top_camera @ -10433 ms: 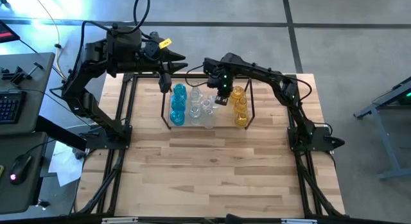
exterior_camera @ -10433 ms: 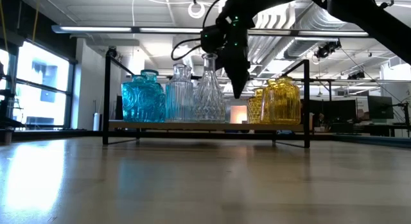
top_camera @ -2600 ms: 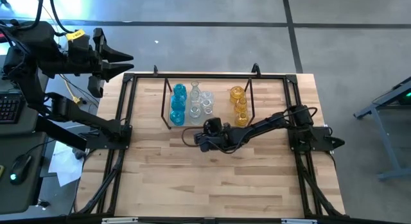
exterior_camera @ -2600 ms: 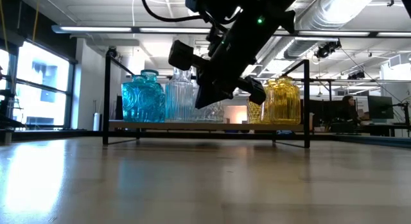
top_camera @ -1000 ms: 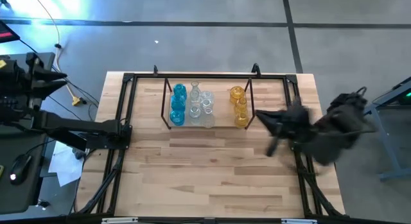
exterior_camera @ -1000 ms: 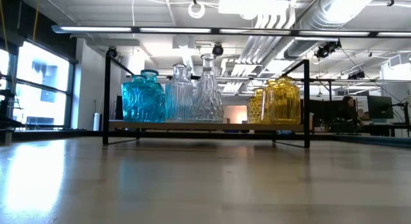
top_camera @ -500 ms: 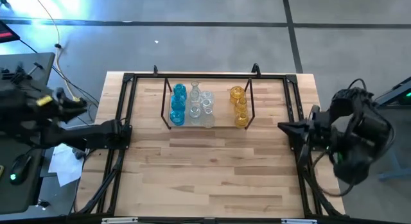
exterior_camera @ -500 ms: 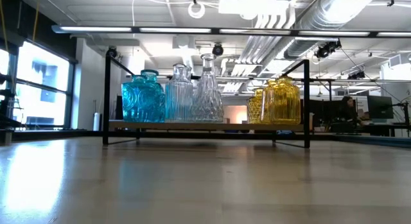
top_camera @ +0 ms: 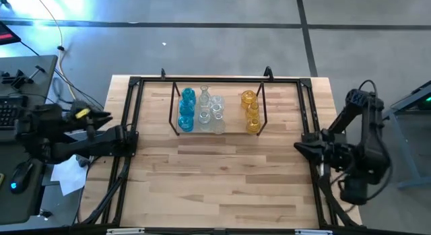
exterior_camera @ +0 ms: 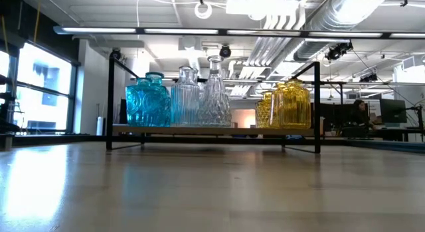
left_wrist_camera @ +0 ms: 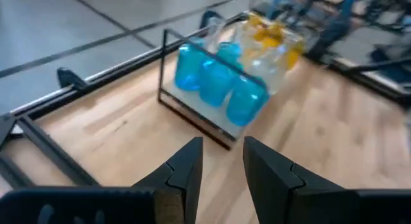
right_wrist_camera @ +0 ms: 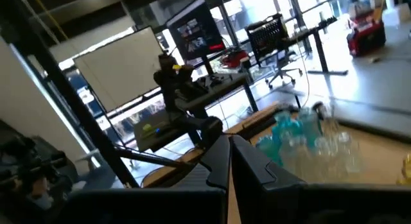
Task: Sort vases onto shelf
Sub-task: Return to Home Position
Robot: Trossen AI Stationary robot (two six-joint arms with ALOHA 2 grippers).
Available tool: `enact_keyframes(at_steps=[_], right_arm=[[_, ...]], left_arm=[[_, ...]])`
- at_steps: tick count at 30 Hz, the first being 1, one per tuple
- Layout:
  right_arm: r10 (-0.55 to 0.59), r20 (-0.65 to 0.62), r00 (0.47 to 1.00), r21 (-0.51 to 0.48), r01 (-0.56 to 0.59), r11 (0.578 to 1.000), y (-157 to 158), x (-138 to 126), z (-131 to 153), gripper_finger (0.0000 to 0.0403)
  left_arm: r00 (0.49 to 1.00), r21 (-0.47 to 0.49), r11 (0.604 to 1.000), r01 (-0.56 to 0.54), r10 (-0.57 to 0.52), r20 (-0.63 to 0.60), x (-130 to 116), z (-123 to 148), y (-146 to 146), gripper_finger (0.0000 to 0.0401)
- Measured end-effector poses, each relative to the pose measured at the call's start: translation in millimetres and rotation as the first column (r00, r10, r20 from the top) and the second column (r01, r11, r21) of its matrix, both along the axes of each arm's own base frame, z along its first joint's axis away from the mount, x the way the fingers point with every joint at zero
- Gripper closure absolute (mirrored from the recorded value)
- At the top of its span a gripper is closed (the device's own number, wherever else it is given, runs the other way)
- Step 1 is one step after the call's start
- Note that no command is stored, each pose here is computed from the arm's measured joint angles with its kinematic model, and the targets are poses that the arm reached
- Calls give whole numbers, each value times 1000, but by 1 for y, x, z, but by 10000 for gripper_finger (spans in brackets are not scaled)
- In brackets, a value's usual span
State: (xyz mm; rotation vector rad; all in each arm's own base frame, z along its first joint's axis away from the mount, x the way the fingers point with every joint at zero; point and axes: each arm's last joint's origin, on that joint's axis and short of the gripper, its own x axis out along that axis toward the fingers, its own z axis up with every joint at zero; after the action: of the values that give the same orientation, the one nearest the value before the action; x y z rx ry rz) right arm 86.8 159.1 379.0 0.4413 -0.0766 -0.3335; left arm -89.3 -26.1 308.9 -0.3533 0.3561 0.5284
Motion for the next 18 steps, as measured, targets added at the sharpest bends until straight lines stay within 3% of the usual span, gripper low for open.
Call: enact_keyframes(at_steps=[2, 5, 9, 12, 16, 18], right_arm=[[0, 11, 1000, 32, 0, 999, -3, -1, -20, 403], [0, 10, 1000, 32, 0, 999, -4, -2, -44, 403], [0, -11, 1000, -28, 0, 1000, -6, -2, -59, 403], [7, -31, 1000, -86, -10, 996, -8, -4, -68, 403], [23, -29, 999, -82, -25, 996, -12, -8, -88, 403], [28, -17, 999, -48, -28, 998, -14, -10, -100, 403]], left_arm=[[999, 0, 999, -43, 43, -20, 12, -5, 4, 300], [997, 10, 999, -42, 41, 59, 33, -6, 11, 300], [985, 4, 999, -54, 53, 165, 66, -13, 22, 300], [980, -13, 995, -94, 95, 172, 89, -31, 31, 300], [982, -90, 995, -35, 51, 180, 114, -56, 39, 300], [969, -91, 996, 13, 10, 245, 122, -53, 40, 300]])
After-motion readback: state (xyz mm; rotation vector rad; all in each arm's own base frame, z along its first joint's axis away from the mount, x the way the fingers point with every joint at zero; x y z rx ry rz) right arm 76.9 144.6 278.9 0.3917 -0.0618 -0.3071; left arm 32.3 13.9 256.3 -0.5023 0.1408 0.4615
